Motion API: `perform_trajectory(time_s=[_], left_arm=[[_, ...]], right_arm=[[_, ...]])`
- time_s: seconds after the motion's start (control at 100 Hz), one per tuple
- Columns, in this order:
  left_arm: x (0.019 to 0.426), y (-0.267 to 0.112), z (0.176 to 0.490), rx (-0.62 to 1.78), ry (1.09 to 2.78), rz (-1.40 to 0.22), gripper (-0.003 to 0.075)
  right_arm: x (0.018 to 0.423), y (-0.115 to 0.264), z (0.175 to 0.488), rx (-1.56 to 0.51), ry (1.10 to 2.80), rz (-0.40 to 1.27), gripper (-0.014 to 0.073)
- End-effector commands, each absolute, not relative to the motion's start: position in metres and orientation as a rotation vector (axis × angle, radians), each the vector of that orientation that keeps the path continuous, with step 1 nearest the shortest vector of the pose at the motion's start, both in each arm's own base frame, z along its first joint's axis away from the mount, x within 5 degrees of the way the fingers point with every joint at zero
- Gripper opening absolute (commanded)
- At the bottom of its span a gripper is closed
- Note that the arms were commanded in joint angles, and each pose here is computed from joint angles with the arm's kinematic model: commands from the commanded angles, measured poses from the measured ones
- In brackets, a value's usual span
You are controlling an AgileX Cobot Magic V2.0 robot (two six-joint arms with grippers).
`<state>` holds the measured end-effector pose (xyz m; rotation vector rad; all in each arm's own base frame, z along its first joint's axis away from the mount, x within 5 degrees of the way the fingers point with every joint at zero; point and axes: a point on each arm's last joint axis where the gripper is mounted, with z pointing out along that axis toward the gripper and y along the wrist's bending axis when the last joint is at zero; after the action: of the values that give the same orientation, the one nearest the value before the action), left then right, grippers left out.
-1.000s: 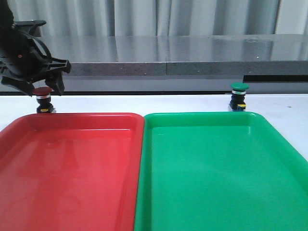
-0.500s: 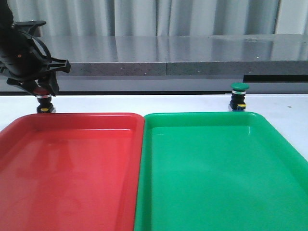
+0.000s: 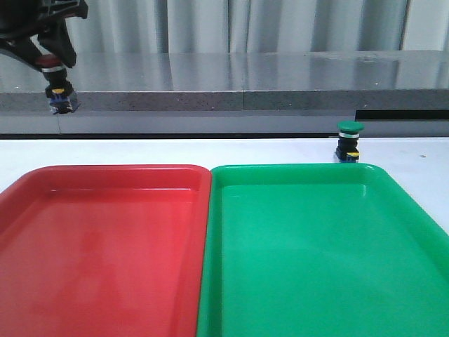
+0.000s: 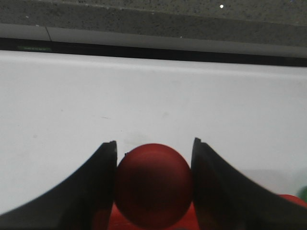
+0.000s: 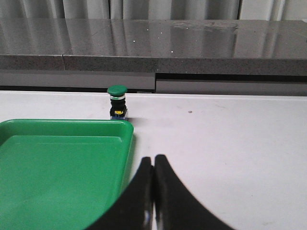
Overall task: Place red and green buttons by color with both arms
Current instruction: 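Carry the red button toward the robot and lower it into the red tray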
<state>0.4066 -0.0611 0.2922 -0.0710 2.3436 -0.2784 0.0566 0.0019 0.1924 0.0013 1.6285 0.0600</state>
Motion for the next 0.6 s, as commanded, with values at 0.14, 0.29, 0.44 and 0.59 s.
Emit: perform_trajectory(time_s=[0.14, 0.29, 0.44, 0.59], left_arm=[[0.375, -0.085, 0.333, -0.021, 2.207, -0.362, 0.0155], [0.354, -0.101, 0.314, -0.016, 2.203, -0.401, 0.0155], [0.334, -0.108, 0.290, -0.038, 2.228, -0.435, 0.0155], [0.320, -0.117, 0.265, -0.005, 2.259, -0.436, 0.0155]], right_arm=[[0.054, 0.002, 0.207, -0.006, 1.504, 0.055, -0.0067], [0.054, 0.002, 0.207, -0.006, 1.504, 0.055, -0.0067], [0.054, 0.002, 0.207, -0.006, 1.504, 0.055, -0.0067], [0.054, 0.002, 0.207, -0.006, 1.504, 0.055, -0.0067]])
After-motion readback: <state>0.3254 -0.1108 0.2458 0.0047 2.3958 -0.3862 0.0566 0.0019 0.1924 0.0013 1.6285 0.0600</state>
